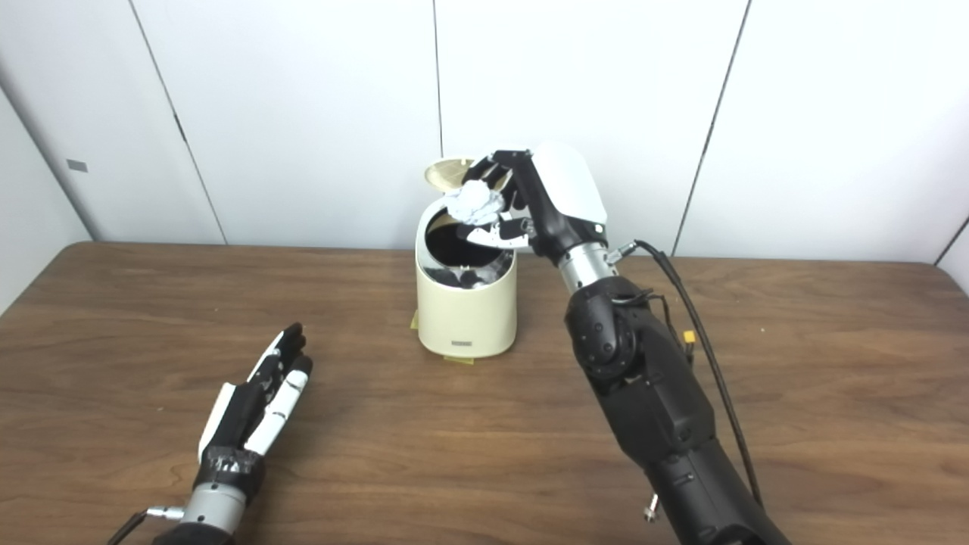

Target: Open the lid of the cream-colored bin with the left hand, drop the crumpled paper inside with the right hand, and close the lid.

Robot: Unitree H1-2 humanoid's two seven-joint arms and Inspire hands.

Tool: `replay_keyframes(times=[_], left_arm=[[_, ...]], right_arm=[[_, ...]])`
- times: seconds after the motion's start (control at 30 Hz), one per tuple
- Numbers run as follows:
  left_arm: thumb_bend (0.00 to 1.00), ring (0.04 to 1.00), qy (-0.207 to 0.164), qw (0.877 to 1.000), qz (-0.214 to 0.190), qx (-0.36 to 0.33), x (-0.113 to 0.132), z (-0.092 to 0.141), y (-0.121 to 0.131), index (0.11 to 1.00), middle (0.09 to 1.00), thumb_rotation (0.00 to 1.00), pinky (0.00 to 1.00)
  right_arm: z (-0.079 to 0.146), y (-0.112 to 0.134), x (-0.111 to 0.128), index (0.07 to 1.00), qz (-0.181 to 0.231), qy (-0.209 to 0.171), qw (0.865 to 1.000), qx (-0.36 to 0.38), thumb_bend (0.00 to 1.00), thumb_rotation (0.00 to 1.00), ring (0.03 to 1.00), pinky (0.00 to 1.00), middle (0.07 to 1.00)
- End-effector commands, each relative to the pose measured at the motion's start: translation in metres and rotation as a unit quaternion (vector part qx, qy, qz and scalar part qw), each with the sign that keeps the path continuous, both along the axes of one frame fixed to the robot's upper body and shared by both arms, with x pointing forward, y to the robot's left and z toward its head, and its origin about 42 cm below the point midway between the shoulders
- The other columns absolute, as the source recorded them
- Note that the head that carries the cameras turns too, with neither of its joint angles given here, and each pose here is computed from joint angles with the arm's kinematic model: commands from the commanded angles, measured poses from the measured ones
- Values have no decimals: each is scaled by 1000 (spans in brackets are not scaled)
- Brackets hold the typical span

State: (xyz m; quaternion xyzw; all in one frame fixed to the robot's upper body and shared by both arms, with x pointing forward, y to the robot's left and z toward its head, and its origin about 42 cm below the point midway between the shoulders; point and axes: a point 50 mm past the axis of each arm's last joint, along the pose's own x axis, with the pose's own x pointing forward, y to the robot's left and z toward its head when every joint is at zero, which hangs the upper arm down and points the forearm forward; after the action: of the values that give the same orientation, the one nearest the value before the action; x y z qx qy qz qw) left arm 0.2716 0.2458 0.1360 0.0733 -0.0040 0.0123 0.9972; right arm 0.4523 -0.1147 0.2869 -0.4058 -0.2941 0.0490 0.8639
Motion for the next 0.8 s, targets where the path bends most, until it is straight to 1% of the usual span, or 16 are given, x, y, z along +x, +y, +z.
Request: replay_keyframes(times=[0.0, 0.2, 0.27, 0.33, 0.37, 0.47, 0.5, 0.53, 0.6, 0.77], left_arm=[[509, 985, -8, 1000, -8, -1, 1, 7, -5, 998, 972, 702, 1000], [520, 977, -9, 1000, -4, -2, 1, 9, -5, 997, 967, 692, 1000], [515, 977, -12, 1000, -4, 0, 1, 9, -6, 998, 965, 693, 1000], [506, 979, -12, 1000, -4, -1, 0, 10, -6, 997, 962, 693, 1000], [503, 980, -13, 1000, -4, -2, 1, 9, -6, 995, 961, 693, 1000], [495, 972, -14, 1000, -3, 0, 0, 10, -7, 995, 957, 687, 997], [492, 972, -15, 1000, -3, 1, 0, 10, -7, 996, 956, 694, 998], [496, 969, -14, 1000, -3, 1, 0, 10, -7, 997, 957, 694, 1000], [509, 967, -13, 1000, -2, 1, -1, 10, -7, 997, 957, 695, 1000], [510, 972, -12, 1000, -4, -5, -1, 11, -8, 998, 959, 688, 1000]], right_arm=[[25, 4, -1, 534, 5, -37, 999, 5, 513, 0, 382, 348, 507], [18, 2, -3, 521, 3, -20, 1000, -2, 515, 0, 388, 364, 510], [15, 1, -3, 515, 4, -9, 1000, -8, 516, 0, 395, 379, 510], [12, 1, -2, 533, 4, 5, 1000, -22, 515, 0, 394, 392, 502], [11, 0, -2, 546, 1, 13, 999, -30, 513, 0, 392, 407, 501], [8, 0, 0, 542, -8, 31, 999, -42, 514, 0, 405, 473, 511], [8, -1, 1, 518, -10, 34, 998, -43, 518, 64, 476, 485, 561], [7, -1, 1, 504, -12, 36, 998, -44, 520, 105, 521, 493, 591], [7, -3, 2, 497, -14, 38, 998, -45, 521, 125, 543, 487, 605], [7, -7, 3, 495, -19, 39, 998, -52, 522, 135, 559, 470, 626]])
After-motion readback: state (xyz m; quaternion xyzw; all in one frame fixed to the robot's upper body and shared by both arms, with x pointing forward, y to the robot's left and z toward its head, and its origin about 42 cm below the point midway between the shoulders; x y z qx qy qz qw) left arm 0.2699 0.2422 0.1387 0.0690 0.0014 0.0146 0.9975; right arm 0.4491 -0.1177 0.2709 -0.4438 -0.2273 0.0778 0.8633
